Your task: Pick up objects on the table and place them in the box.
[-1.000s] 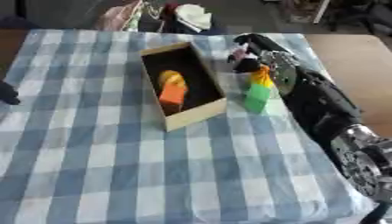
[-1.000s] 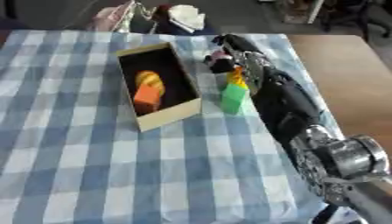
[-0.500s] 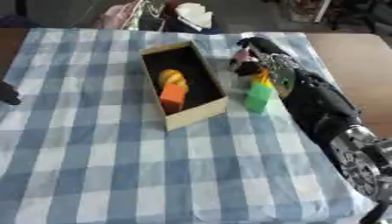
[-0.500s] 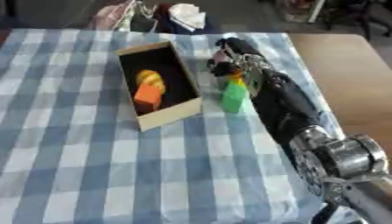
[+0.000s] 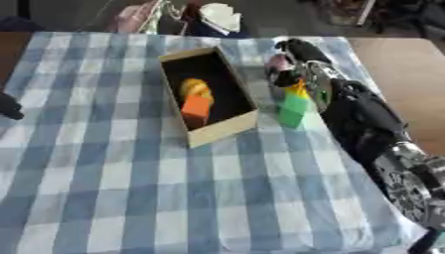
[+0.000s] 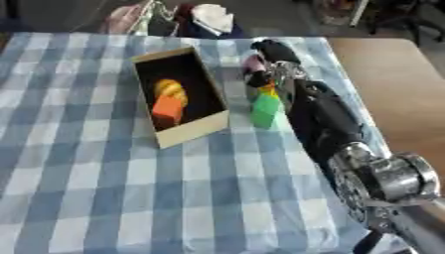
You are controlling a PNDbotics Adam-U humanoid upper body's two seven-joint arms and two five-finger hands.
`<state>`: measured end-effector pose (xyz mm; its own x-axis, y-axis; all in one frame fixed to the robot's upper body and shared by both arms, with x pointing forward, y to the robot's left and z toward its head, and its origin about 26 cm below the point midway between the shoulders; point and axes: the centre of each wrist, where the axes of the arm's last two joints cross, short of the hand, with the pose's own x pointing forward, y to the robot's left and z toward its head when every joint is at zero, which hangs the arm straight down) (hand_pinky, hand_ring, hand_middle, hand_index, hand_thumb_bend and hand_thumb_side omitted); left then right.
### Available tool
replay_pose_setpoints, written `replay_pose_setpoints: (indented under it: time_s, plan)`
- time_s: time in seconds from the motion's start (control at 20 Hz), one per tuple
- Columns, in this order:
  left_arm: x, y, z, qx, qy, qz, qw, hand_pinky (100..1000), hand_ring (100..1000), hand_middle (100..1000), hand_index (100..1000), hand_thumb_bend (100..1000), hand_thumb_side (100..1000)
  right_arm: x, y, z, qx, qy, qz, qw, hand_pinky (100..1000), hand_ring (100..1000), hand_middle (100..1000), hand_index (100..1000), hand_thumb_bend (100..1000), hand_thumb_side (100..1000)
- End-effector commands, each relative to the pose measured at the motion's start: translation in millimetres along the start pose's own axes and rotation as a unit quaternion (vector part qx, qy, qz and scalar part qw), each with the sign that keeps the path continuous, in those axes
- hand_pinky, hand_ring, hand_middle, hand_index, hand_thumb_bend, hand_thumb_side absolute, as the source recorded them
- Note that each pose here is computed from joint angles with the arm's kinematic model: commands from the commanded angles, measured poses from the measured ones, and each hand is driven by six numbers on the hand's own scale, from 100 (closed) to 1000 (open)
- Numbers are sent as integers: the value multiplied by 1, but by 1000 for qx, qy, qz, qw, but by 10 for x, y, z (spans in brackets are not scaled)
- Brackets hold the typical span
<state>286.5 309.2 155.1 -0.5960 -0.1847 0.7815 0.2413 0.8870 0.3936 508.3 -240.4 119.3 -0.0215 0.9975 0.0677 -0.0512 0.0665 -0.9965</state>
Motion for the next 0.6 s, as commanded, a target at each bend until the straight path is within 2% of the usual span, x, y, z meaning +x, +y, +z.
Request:
replay_pose_setpoints:
  time_s: [0.05, 0.15, 0.4, 0.5, 0.6]
  plan:
    - [74, 22, -34, -4, -14, -9, 1000, 765, 580, 595, 787, 100, 601, -70, -202, -30, -24, 17, 29, 999, 795, 766, 826, 918, 127, 165]
    - [73, 22, -31, -4, -13, -8, 1000, 766, 581, 595, 787, 100, 601, -75, -204, -31, -22, 23, 37, 999, 792, 760, 818, 908, 130, 100]
    - [69, 20, -25, -6, -12, -7, 1000, 768, 581, 596, 787, 100, 602, -81, -206, -30, -16, 30, 48, 998, 777, 722, 766, 860, 146, 100]
    - [68, 20, -23, -6, -12, -7, 1000, 768, 581, 596, 787, 100, 602, -84, -197, -29, -11, 31, 50, 998, 766, 696, 716, 810, 149, 100]
    - [68, 21, -22, -5, -12, -7, 1000, 769, 580, 595, 787, 100, 602, -85, -194, -28, -10, 30, 52, 998, 749, 639, 621, 737, 159, 100]
